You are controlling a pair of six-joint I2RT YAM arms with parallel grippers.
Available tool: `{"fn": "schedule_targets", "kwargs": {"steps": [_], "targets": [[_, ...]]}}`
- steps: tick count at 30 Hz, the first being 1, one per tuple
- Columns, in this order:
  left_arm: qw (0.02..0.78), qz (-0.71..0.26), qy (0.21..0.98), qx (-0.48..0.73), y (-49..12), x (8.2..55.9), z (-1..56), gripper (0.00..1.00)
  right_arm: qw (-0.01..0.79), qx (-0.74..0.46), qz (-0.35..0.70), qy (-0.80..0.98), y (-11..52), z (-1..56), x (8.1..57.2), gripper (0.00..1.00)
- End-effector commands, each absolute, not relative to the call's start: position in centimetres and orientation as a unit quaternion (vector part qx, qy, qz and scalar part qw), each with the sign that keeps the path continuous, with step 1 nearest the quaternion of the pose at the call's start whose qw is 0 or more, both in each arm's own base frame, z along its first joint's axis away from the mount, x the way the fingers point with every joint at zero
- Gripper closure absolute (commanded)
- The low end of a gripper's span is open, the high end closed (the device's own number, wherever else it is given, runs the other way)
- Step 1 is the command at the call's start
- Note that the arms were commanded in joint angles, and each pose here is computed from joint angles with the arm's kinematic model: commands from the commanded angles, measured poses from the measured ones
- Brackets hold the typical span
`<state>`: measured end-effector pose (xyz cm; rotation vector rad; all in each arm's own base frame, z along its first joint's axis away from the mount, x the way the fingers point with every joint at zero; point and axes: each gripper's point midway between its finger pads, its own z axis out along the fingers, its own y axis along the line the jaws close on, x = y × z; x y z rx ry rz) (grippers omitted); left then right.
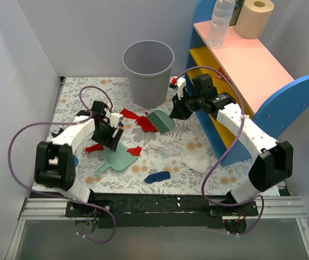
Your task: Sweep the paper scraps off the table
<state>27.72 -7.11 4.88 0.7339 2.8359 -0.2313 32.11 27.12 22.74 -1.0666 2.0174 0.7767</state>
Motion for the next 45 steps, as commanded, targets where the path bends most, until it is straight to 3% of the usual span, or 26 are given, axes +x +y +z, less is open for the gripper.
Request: {"fn": "schedule_targets", "kwargs": {"steps": [1, 5, 11, 16, 23, 39, 43, 45], "targets": [[0.169, -0.113, 0.933, 0.298, -7.7, 24.4, 9.5, 0.25, 0.394, -0.423, 0.291, 0.762, 26.6, 24.5, 31.7, 0.99], [0.178, -0.093, 0.917, 0.346, -6.3, 20.8, 9.2, 0.18, 0.393, -0.425, 0.288, 0.763, 26.4, 24.2, 31.6, 0.99], [0.127, -0.069, 0.904, 0.402, -4.2, 16.8, 5.9, 0.19, 0.391, -0.426, 0.296, 0.761, 26.9, 24.3, 31.9, 0.99], [0.149, -0.038, 0.91, 0.385, -3.9, 18.4, 4.8, 0.2, 0.389, -0.425, 0.305, 0.758, 27.5, 24.7, 32.3, 0.99], [0.118, -0.04, 0.914, 0.387, -3.6, 17.5, 2.8, 0.32, 0.394, -0.426, 0.3, 0.758, 27.3, 24.9, 32.4, 0.99], [0.148, -0.076, 0.901, 0.4, -5.0, 16.9, 3.3, 0.55, 0.388, -0.423, 0.294, 0.765, 26.8, 24.2, 31.8, 0.99], [0.149, -0.08, 0.901, 0.399, -5.2, 17.2, 3.7, 0.66, 0.386, -0.425, 0.287, 0.767, 26.4, 24.0, 31.7, 0.99], [0.142, -0.082, 0.902, 0.398, -5.2, 17.0, 4.2, 0.76, 0.382, -0.429, 0.28, 0.769, 26.2, 24.0, 31.6, 0.99]]}}
